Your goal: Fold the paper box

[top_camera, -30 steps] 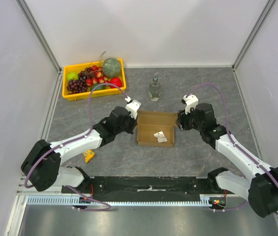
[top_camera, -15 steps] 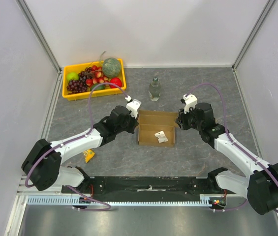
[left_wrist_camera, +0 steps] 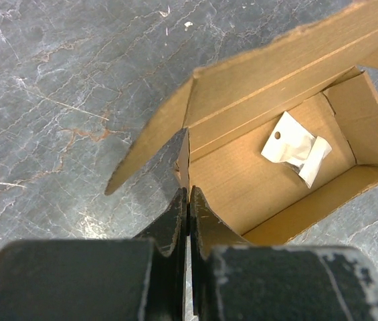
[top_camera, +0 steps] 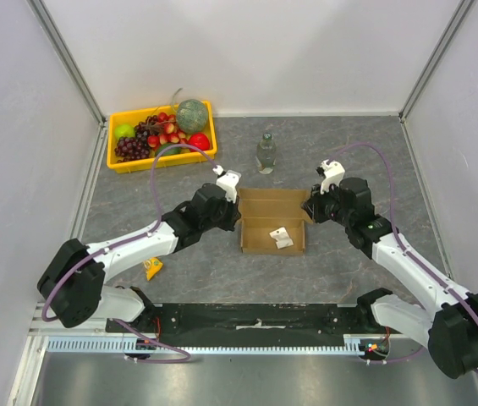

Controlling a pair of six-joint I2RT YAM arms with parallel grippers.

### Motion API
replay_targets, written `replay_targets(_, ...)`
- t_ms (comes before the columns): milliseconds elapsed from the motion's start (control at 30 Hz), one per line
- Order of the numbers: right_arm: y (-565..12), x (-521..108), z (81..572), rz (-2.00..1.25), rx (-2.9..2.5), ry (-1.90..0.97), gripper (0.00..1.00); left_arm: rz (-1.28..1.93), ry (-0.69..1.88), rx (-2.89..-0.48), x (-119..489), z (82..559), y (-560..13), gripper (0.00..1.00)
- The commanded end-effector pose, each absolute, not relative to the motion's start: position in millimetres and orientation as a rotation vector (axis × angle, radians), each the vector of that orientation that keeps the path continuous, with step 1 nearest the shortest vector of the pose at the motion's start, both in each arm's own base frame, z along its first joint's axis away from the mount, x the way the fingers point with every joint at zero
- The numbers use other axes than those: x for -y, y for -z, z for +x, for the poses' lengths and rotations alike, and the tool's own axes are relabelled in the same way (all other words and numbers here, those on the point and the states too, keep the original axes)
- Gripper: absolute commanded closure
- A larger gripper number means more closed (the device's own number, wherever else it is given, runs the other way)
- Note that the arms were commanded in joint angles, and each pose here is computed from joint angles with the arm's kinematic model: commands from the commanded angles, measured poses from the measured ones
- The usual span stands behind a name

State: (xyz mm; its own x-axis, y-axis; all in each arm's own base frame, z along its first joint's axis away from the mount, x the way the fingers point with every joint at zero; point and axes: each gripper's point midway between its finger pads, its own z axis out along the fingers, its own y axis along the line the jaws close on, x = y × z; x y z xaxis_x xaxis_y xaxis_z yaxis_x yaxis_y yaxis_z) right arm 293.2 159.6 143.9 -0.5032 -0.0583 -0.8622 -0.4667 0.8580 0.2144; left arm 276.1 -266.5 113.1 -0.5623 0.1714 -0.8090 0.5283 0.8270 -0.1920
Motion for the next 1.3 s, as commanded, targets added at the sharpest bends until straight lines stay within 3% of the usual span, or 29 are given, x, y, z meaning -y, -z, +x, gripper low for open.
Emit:
replay_targets(0,-141.1,-161.0,285.8,-0.373,-2.079,-0.553,0.75,0.412,0.568,-2.093,275.3,281.8,-142.1,0.98)
replay_targets(233,-114.4,-150.7,277.7,-0.39,-2.16,-0.483,0.65,0.401,0.521,-2.106,270.1,281.4,-139.3,0.98)
replay_targets(600,-114.1,-149.1,280.4,-0.376,-2.148,-0.47,0.75,0.384,0.491,-2.103,264.2,282.9,-140.6,0.98)
replay_targets(1033,-125.3,-161.4,285.3,-0.438,-2.052,-0.527,0.68,0.411,0.496,-2.09,268.3,285.5,-141.3,0.98)
replay_targets(1267,-128.2,-166.2,292.3,-0.441,-2.028,-0.538,0.72,0.412,0.499,-2.092,269.1,285.5,-139.8,0.98)
